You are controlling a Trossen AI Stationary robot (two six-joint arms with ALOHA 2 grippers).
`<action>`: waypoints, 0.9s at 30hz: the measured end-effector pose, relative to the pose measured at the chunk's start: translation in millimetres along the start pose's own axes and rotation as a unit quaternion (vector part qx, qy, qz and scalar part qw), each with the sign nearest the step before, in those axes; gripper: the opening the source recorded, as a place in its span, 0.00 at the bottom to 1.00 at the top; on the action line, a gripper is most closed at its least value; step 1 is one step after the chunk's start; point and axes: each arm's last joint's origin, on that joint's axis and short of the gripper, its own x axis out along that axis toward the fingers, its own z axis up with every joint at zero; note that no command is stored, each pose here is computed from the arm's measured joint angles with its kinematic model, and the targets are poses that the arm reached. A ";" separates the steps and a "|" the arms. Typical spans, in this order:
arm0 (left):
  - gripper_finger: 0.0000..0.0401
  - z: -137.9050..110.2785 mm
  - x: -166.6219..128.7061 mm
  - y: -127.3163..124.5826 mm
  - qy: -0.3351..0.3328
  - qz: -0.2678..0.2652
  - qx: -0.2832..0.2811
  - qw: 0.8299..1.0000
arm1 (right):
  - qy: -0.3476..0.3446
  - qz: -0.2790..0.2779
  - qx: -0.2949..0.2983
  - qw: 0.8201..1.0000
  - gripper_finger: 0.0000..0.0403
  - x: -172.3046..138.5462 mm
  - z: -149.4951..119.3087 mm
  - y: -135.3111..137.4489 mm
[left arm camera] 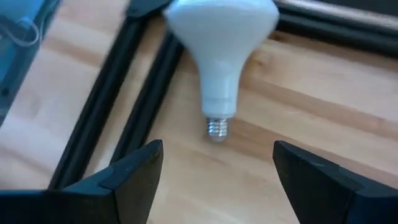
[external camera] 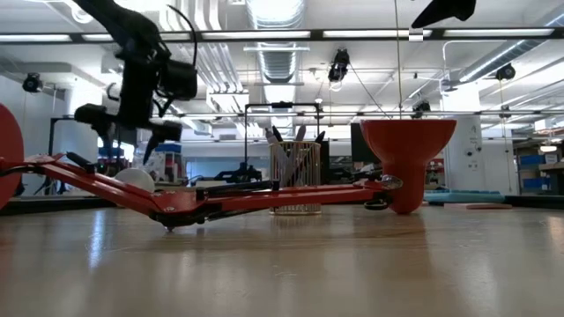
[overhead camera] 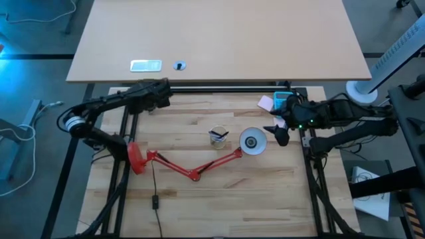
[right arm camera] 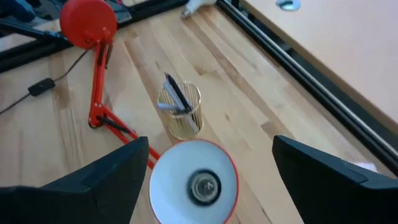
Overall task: Screw lightbulb
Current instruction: Insert the light bulb into the lamp
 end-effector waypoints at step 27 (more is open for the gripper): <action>0.70 32.5 105.0 -21.2 0.086 0.018 0.028 0.996 | 0.012 -0.027 0.049 0.998 0.84 8.4 -0.8 1.8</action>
